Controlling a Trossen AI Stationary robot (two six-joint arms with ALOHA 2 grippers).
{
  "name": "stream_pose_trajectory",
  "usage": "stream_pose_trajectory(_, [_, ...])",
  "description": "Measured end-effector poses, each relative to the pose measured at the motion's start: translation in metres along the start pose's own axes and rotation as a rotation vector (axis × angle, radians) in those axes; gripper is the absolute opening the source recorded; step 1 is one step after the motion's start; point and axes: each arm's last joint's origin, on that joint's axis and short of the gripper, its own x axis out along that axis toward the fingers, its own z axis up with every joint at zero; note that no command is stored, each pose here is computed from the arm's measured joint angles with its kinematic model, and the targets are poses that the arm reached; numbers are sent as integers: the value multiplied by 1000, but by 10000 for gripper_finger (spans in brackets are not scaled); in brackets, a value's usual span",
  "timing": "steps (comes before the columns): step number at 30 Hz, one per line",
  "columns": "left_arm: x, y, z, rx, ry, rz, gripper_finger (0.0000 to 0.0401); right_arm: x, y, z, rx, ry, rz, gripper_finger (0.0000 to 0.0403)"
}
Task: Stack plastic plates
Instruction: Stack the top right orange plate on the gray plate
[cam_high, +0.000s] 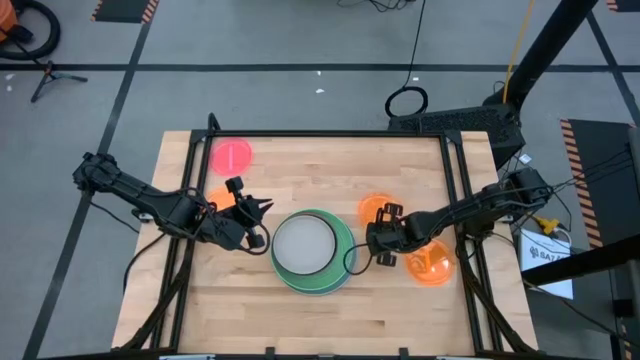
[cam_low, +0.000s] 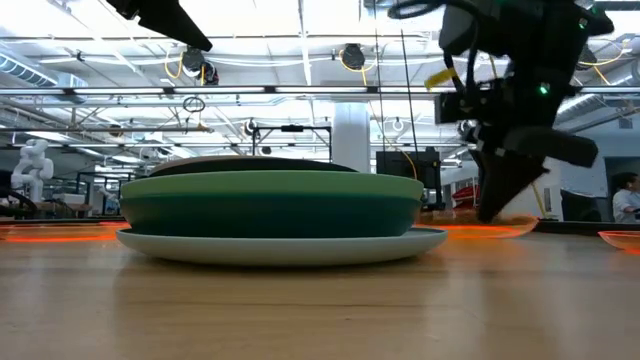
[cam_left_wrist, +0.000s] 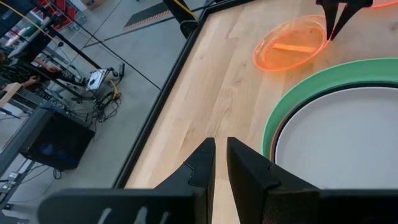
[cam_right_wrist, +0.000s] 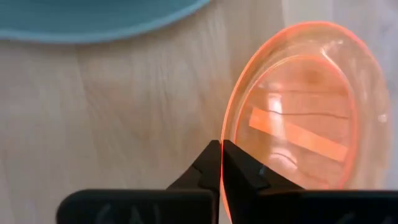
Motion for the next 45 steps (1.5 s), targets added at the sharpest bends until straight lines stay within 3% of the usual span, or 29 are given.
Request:
stream_pose_trajectory(7, [0, 0, 0, 0, 0, 0, 49, -30, -1, 30, -32, -63, -32, 2])
stream_pose_trajectory(15, [0, 0, 0, 8, 1, 0, 49, -75, 10, 73, -100, -289, 44, 1])
stream_pose_trajectory(22, [0, 0, 0, 11, 2, 0, 49, -98, 27, 94, -177, -485, 123, 1])
stream_pose_trajectory(31, [0, 0, 0, 12, 2, 0, 49, -83, 61, 125, -309, -451, 209, 0])
stream_pose_trajectory(35, [0, 0, 0, 11, 2, 0, 49, -71, 71, 135, -362, -385, 196, 0])
stream_pose_trajectory(45, [0, 0, 0, 12, 3, 1, 49, -48, 81, 138, -416, -316, 175, 4])
